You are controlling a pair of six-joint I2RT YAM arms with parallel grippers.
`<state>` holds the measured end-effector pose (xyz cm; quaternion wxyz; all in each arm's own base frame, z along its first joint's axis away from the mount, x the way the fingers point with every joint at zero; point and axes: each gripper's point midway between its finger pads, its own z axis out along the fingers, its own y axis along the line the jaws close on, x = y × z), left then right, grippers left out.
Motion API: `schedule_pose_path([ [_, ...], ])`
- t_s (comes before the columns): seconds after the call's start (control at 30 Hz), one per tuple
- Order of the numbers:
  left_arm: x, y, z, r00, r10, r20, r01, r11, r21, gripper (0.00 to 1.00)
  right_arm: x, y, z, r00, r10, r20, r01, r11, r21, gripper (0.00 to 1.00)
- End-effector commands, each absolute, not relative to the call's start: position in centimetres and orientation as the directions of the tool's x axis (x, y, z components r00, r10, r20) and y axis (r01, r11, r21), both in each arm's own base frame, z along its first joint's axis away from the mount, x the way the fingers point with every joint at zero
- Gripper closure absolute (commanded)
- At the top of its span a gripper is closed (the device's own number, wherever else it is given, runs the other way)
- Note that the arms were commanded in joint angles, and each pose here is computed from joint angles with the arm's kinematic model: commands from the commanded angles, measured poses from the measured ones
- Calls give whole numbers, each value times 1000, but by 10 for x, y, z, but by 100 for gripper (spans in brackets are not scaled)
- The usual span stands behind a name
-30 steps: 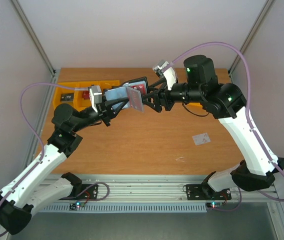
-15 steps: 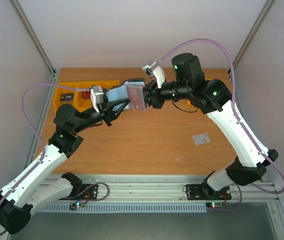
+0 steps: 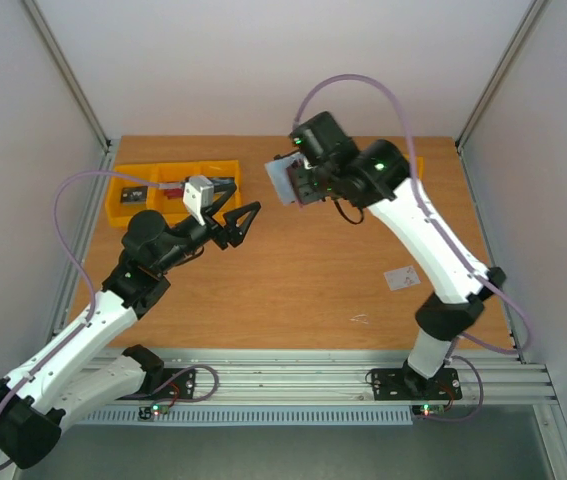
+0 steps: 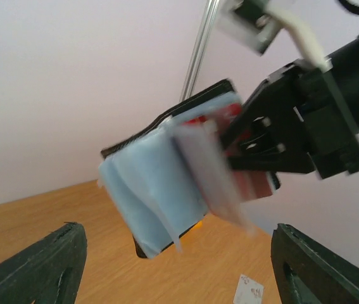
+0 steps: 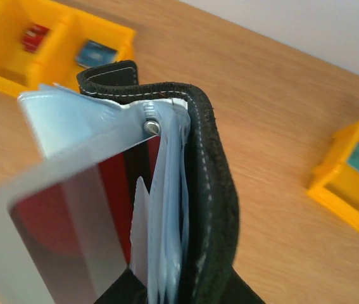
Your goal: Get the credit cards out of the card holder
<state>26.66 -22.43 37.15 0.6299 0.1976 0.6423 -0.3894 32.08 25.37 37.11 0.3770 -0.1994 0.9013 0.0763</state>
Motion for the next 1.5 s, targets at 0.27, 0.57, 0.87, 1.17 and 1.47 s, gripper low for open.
schedule_pose_path([
  [0.27,263,-235,355,-167,-210,-963,777,574,-260,10,308,277,368,-613,-405,-679,-476,875,-93,99],
  [0.57,253,-238,357,-174,-209,-962,828,499,-258,1,239,307,403,-439,-510,-740,-811,580,81,99],
  [0.87,215,-240,384,-136,-219,-966,937,288,-198,1,179,307,424,-297,-533,-792,-940,309,145,99],
  [1.17,181,-245,402,-67,-205,-976,988,120,-93,2,156,300,435,-223,-525,-822,-970,200,135,99],
  [1.47,175,-245,404,-53,-198,-979,993,93,-73,75,172,294,445,-234,-468,-852,-959,256,123,99],
])
